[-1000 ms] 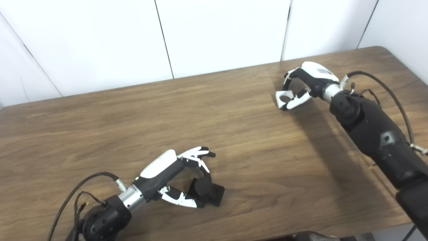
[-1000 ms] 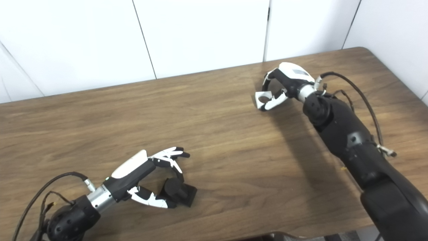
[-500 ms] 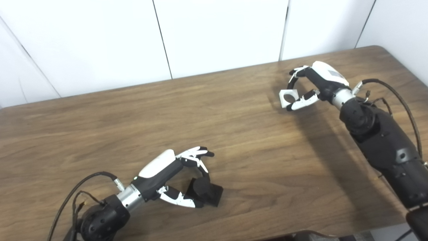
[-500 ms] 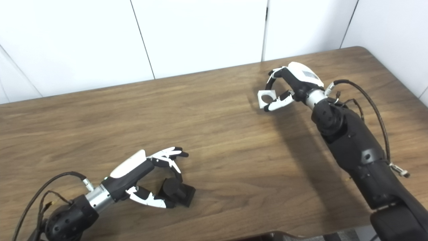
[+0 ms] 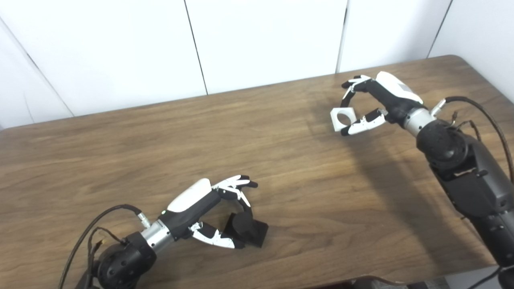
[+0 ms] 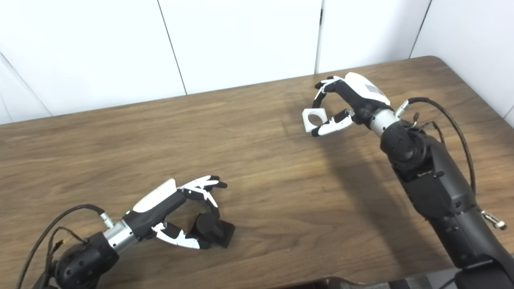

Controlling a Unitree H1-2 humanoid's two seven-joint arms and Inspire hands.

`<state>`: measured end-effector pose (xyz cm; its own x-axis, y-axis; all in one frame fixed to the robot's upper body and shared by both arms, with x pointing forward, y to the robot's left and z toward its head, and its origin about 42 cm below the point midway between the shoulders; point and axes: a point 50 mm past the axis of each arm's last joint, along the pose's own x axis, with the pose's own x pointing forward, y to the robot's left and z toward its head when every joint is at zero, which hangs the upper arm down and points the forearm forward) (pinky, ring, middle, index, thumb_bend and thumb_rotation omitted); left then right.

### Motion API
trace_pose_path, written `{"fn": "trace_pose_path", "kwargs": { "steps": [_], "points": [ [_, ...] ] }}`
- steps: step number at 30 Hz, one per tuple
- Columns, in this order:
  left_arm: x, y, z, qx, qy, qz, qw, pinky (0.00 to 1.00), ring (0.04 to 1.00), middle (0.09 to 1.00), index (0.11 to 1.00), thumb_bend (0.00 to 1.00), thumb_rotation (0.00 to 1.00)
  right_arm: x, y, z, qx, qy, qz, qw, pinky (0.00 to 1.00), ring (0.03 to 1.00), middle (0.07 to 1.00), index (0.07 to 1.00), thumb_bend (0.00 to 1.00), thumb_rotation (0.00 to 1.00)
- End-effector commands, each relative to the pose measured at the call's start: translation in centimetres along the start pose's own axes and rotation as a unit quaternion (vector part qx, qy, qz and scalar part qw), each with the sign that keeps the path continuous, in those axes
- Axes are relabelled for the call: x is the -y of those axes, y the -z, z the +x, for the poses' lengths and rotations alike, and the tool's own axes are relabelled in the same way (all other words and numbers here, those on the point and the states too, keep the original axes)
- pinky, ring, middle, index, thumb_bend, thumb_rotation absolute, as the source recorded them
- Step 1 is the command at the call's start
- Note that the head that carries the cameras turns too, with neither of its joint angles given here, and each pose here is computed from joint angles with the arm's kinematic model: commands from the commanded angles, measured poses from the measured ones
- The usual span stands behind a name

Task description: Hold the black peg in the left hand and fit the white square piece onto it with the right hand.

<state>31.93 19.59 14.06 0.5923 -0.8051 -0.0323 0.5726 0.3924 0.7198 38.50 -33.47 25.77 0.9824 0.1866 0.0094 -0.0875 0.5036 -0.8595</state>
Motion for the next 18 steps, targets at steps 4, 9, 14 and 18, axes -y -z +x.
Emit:
{"fn": "trace_pose_path", "kwargs": {
  "steps": [4, 9, 14, 18],
  "points": [
    [1.0, 1.7, -0.8, -0.072, 0.056, -0.002, 0.996, 0.88, 0.964, 0.900, 0.491, 0.52, 0.07, 2.8, -3.1, -1.3, 0.054, 0.011, -0.004, 0.998, 0.87, 0.954, 0.865, 0.480, 0.52, 0.14],
    [0.8, 1.5, -0.3, -0.077, 0.065, 0.013, 0.995, 0.88, 0.964, 0.901, 0.492, 0.52, 0.07, 2.8, -5.1, -2.5, 0.086, -0.004, -0.011, 0.996, 0.85, 0.951, 0.866, 0.480, 0.52, 0.14],
    [0.8, 1.7, 0.3, -0.074, 0.066, 0.031, 0.995, 0.87, 0.953, 0.892, 0.492, 0.52, 0.07, 2.7, -6.8, -3.5, 0.113, -0.016, -0.013, 0.993, 0.83, 0.947, 0.866, 0.480, 0.52, 0.14],
    [0.9, 1.9, 0.9, -0.074, 0.070, 0.052, 0.993, 0.86, 0.948, 0.889, 0.492, 0.52, 0.08, 2.3, -8.1, -4.3, 0.138, -0.032, -0.007, 0.990, 0.84, 0.945, 0.866, 0.480, 0.52, 0.14]
  ]
}}
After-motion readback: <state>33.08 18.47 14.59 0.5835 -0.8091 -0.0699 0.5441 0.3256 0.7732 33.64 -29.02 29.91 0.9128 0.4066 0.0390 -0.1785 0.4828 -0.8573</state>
